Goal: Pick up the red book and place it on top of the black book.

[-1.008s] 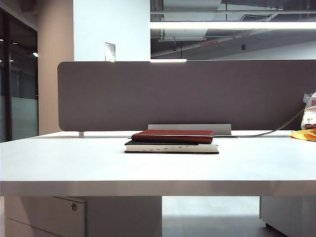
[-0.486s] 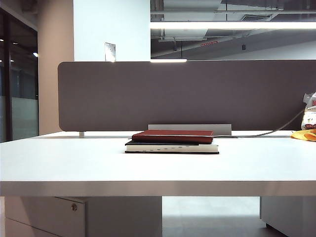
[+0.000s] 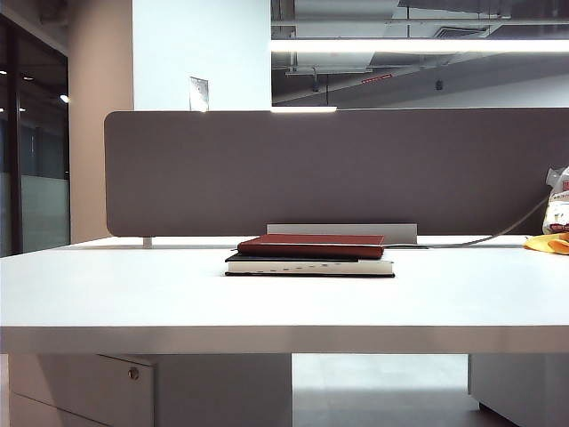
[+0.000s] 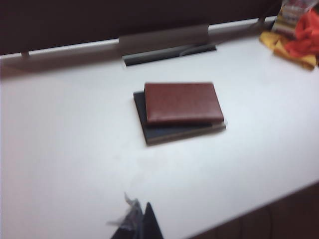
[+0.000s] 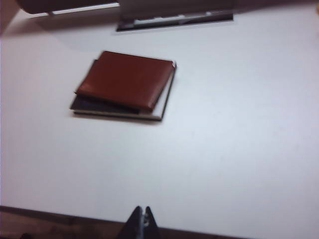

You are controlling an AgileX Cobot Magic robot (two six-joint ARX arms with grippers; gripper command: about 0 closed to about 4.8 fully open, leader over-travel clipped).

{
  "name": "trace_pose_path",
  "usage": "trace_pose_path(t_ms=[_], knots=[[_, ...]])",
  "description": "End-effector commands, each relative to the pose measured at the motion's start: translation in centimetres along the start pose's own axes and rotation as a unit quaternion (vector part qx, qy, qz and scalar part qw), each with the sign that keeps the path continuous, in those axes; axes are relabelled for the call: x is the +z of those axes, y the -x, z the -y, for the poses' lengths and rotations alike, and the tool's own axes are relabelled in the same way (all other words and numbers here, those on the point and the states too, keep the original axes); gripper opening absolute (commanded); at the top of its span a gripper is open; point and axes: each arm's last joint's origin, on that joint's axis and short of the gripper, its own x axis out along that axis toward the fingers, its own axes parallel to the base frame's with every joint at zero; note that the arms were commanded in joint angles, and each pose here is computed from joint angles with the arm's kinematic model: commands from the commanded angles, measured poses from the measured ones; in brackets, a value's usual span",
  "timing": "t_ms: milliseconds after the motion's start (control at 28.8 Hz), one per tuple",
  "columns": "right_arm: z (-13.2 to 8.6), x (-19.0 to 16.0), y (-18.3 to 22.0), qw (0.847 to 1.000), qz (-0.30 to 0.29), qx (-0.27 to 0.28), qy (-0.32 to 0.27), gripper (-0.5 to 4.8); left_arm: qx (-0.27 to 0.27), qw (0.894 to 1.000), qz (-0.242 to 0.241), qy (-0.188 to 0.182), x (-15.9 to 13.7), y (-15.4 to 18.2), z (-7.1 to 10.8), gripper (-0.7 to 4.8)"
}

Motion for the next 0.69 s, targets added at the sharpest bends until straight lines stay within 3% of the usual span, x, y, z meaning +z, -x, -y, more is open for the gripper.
trace_pose_path(t_ms=[35, 243, 417, 695], knots=[[0.4, -1.4, -0.6, 1.0, 0.018, 0.004, -0.011, -0.01, 0.003, 0.999, 0.05, 0.014, -1.8, -0.1, -0.1, -0.06], [1.4, -4.9, -1.7, 0.999, 0.039, -0.001, -0.03, -0.01, 0.02, 0.996, 0.084, 0.035, -6.7, -1.0, -0.4, -0.06], [2.1, -7.6, -2.4, 0.996, 0.069, 0.005, -0.051, -0.01, 0.023, 0.996, 0.071, 0.038, -10.1, -2.3, -0.7, -0.06], [3.0, -11.1, -3.3, 0.992, 0.11, 0.017, -0.066, -0.01, 0.022, 0.996, 0.084, 0.037, -13.1, -3.7, -0.9, -0.06]])
